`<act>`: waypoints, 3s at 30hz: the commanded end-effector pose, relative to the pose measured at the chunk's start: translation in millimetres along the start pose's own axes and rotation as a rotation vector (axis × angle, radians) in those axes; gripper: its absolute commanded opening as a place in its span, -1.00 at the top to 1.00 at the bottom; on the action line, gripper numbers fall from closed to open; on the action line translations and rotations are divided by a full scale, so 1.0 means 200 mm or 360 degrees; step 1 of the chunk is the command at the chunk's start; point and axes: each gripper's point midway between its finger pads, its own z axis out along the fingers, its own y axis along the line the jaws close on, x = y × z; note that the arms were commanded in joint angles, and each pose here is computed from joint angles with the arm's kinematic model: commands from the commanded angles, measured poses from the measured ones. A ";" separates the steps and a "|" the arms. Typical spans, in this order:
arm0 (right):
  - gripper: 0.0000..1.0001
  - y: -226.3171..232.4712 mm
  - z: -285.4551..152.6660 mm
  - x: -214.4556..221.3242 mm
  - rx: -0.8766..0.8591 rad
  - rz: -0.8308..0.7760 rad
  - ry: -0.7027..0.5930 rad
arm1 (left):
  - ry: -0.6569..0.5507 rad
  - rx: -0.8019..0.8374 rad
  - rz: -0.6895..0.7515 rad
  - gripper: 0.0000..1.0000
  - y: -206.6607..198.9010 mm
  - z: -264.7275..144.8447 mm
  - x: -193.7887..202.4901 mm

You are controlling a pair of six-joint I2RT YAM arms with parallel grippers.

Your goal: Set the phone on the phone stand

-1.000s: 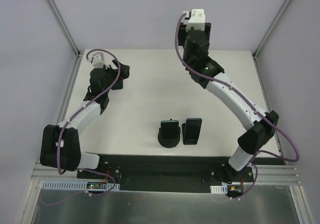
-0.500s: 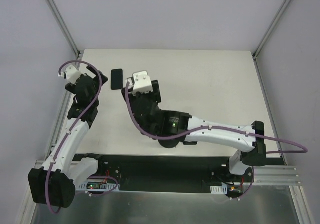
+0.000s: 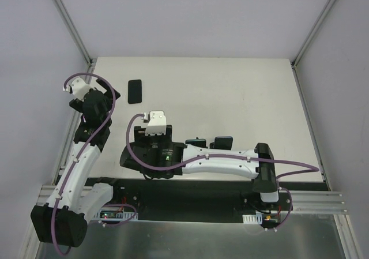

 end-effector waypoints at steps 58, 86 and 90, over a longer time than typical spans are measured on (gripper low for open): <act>-0.99 -0.21 0.35 0.61 0.0298 -0.0134 0.0443 | 0.0141 0.0292 0.0026 -0.98 -0.23 -0.15 -0.20; -0.94 -0.44 0.25 -1.06 -0.0684 -0.0327 -0.0488 | 0.0740 0.0798 0.0192 -0.98 -0.43 -0.20 0.29; -0.94 -0.81 0.31 -1.02 -0.0690 -0.0322 -0.0426 | 0.1044 0.0742 0.0348 -0.98 -0.52 -0.03 0.40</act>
